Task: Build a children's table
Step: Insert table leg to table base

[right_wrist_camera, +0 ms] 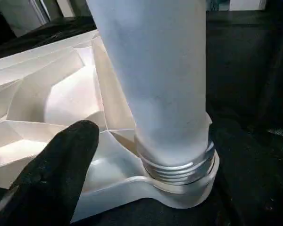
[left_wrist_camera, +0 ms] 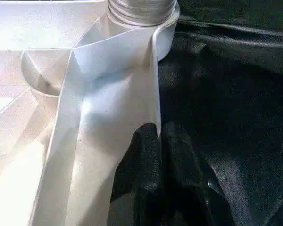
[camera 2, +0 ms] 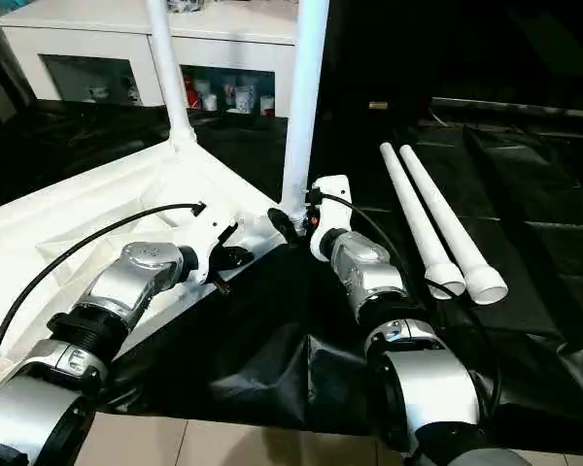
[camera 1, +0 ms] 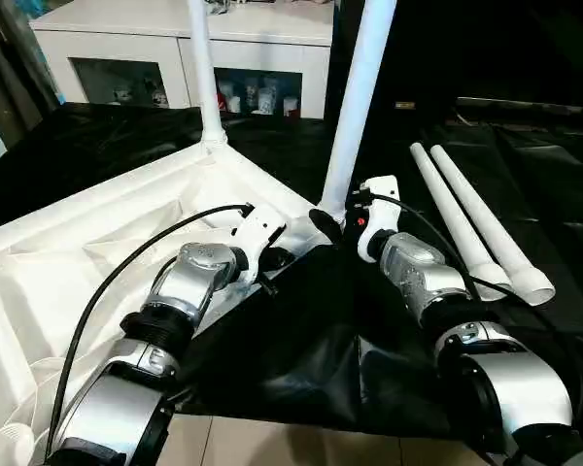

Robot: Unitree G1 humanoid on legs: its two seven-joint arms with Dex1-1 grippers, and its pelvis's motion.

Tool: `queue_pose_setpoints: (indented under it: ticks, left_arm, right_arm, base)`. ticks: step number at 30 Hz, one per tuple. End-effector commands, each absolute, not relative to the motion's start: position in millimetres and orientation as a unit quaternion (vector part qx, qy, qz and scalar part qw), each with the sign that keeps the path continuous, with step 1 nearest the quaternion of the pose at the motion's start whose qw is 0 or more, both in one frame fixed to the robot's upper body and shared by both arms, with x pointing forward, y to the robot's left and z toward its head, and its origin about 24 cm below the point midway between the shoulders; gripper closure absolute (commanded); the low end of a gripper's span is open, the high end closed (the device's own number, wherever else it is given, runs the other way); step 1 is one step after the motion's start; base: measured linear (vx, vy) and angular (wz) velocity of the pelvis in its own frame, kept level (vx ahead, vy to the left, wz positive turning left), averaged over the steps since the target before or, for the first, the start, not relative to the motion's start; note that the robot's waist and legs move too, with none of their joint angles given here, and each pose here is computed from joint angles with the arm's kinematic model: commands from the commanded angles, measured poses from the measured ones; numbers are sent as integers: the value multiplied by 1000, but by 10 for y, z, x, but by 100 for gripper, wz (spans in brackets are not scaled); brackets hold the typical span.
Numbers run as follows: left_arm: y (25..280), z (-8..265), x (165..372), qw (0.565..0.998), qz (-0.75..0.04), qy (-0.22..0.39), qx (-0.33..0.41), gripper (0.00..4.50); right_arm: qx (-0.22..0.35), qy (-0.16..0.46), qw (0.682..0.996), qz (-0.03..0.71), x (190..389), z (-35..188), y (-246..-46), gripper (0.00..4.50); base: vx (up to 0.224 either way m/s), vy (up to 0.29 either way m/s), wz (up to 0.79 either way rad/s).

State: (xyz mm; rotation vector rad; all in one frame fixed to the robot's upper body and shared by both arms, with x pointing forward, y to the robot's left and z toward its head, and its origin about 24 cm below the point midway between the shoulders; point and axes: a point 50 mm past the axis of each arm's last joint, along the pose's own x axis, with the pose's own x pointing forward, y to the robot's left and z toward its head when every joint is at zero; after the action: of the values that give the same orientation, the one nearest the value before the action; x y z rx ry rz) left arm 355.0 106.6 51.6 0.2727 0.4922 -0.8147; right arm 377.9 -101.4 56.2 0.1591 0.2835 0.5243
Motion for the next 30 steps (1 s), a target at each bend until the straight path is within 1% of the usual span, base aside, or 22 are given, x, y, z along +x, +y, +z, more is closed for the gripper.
queue_pose_setpoints:
  ticks: [1, 6, 14, 16, 19, 20, 30]
  left_arm:
    - [1035, 419, 3484, 864, -409, 258, 139, 450]
    - [1034, 417, 3479, 863, -411, 258, 138, 450]
    - [1042, 410, 3473, 863, -411, 260, 137, 450]
    - [1043, 412, 3475, 863, -411, 260, 136, 450]
    - [1043, 413, 3474, 863, -412, 260, 136, 450]
    - [1043, 413, 3473, 863, -412, 260, 136, 450]
    - [1047, 410, 3464, 860, -415, 263, 136, 450]
  right_arm:
    - [92, 191, 945, 250, 3681, 338, -995, 29]
    - [101, 167, 949, 249, 3717, 410, -995, 29]
    - [96, 151, 952, 247, 3731, 441, -993, 29]
    - [70, 147, 956, 244, 3737, 446, -1008, 29]
    - [48, 144, 957, 248, 3733, 442, -1010, 29]
    - [46, 142, 957, 249, 3733, 443, -1008, 14]
    - [57, 103, 967, 226, 3785, 549, -1028, 14]
  base:
    - [0, 0, 0]
    - [0, 0, 0]
    - [0, 0, 0]
    - [0, 0, 0]
    - [0, 0, 0]
    - [0, 0, 0]
    - [0, 0, 0]
